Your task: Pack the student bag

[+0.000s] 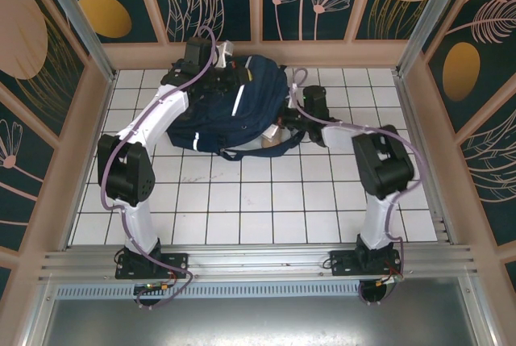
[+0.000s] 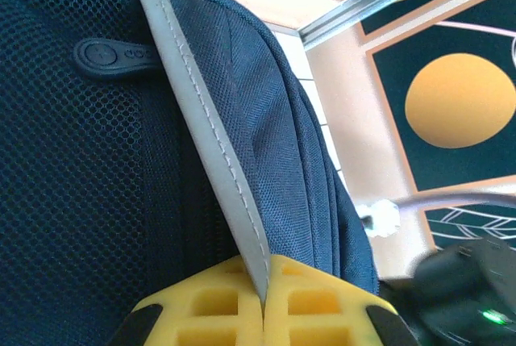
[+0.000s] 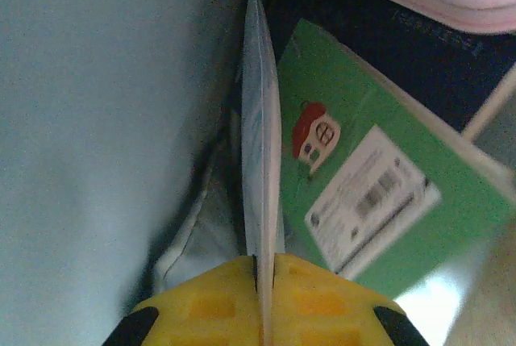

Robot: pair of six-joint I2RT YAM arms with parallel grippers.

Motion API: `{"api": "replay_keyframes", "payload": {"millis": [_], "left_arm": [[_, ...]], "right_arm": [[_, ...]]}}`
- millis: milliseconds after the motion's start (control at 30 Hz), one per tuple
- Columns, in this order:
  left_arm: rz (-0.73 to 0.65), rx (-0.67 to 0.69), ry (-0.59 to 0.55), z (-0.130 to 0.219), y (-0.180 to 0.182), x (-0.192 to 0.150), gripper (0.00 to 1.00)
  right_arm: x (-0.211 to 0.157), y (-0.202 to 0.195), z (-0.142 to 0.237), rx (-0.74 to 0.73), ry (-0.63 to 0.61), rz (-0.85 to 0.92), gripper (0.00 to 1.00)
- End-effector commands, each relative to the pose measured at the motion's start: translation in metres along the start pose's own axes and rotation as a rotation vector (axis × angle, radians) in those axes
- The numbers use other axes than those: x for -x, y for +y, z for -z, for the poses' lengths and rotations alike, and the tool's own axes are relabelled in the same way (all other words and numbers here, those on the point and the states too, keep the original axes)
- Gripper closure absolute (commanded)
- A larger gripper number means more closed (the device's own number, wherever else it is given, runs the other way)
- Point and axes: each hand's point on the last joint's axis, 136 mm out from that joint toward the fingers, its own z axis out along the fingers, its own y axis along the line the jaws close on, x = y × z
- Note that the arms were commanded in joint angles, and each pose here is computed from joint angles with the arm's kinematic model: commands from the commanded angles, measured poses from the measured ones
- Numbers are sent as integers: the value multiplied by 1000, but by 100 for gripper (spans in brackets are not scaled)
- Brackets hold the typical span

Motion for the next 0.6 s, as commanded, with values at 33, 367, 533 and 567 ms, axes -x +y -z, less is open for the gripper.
{"api": "replay_keyframes", "payload": {"millis": [33,367,533,567], "left_arm": [[-149,-252,-101,43,-94,26,100],[-116,-232,-105,38,-79,30,100],[-101,-215,-115,37,-70,33,100],[-96,-211,-114,35,-67,34,100]], "right_arm": [[21,36,-52,131,17,89,91],[45,-1,-85,-141,-73,96,30],[46,5,-37,-211,-160,143,15],[45,5,-28,-224,-175,145,13]]}}
